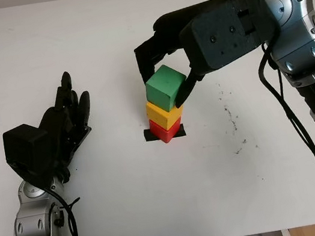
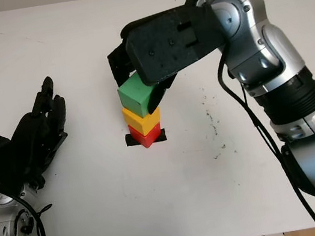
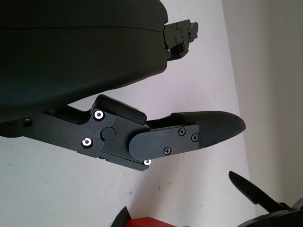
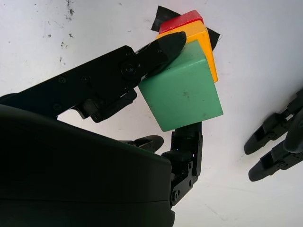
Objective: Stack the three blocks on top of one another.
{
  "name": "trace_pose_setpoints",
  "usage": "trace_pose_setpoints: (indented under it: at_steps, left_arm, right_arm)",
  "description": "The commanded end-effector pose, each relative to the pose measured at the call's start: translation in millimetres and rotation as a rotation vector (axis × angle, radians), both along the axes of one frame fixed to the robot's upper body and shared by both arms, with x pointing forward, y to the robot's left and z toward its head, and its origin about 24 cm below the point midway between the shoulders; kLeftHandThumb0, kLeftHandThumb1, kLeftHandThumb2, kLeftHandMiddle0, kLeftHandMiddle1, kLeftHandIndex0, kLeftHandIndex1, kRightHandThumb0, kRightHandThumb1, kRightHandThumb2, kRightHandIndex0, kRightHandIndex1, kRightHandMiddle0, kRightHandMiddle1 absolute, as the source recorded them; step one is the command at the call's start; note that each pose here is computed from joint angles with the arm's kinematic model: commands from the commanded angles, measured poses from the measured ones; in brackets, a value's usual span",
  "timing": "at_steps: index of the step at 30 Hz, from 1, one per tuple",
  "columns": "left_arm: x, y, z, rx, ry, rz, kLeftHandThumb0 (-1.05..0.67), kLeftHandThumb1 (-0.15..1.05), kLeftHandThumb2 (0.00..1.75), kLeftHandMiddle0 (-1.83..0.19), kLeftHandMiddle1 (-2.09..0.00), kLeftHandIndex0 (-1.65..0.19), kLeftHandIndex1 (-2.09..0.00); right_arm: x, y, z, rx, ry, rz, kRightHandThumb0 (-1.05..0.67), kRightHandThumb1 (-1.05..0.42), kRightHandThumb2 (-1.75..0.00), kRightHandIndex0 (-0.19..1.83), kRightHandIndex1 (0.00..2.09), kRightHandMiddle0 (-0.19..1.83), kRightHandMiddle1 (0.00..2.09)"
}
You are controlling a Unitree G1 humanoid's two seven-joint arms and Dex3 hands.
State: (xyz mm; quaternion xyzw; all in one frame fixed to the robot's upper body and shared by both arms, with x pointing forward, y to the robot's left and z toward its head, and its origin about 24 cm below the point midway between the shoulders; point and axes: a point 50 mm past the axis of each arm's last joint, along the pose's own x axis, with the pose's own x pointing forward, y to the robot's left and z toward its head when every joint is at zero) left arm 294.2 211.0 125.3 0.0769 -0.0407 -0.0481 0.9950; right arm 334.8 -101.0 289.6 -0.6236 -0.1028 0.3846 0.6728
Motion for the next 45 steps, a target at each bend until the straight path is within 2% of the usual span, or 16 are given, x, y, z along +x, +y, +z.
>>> trace_pose_setpoints:
  at_steps: [1, 45]
  left_arm:
    - [-2.5, 1.4, 1.8, 0.003, -0.006, 0.001, -0.76, 1.05, 0.58, 0.19, 0.00, 0.19, 0.00]
    - [-4.0, 1.1, -1.9, 0.019, 0.013, -0.006, -0.78, 1.05, 0.59, 0.19, 0.00, 0.19, 0.00]
  right_arm:
    - [-0.2, -1.2, -3.0, 0.004, 0.007, 0.005, -0.45, -0.88, -0.05, 0.42, 0.05, 0.43, 1.54]
    - [0.3, -1.1, -7.0, 0.038, 0.026, -0.004, -0.46, -0.89, -0.05, 0.43, 0.06, 0.42, 1.56]
